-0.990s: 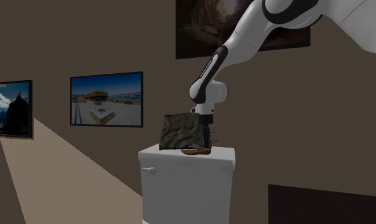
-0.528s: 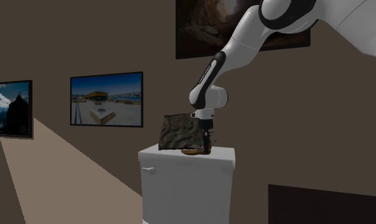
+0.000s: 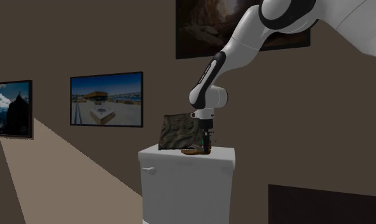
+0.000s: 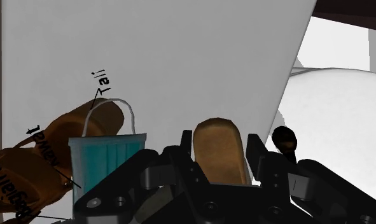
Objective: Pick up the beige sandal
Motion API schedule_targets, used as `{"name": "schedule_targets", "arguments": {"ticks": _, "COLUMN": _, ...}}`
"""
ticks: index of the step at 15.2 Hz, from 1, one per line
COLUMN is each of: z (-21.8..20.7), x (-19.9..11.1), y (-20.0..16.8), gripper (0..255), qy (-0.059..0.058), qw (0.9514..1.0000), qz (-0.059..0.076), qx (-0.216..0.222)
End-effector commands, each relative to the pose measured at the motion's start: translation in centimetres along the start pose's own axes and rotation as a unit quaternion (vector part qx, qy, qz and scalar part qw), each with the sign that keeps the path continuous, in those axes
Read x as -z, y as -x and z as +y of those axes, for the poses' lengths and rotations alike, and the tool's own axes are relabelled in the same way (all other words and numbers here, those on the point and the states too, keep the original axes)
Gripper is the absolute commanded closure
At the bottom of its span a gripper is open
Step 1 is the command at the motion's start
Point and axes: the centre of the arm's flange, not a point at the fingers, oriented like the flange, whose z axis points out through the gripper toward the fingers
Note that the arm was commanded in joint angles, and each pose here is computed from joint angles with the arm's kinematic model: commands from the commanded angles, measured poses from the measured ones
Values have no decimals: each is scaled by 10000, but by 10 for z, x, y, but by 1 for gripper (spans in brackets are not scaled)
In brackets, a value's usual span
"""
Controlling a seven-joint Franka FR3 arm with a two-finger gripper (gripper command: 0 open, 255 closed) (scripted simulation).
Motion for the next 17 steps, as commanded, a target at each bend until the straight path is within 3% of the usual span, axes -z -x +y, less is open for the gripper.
{"name": "schedule_targets", "arguments": {"ticks": 1, "z": 0, "x": 4, "y": 0, "gripper": 255, "qy": 5, "qw": 10000, "qz": -2, "qx": -6}}
{"name": "schedule_targets", "arguments": {"ticks": 17, "z": 4, "x": 78, "y": 2, "gripper": 255, "qy": 5, "qw": 10000, "qz": -2, "qx": -6}}
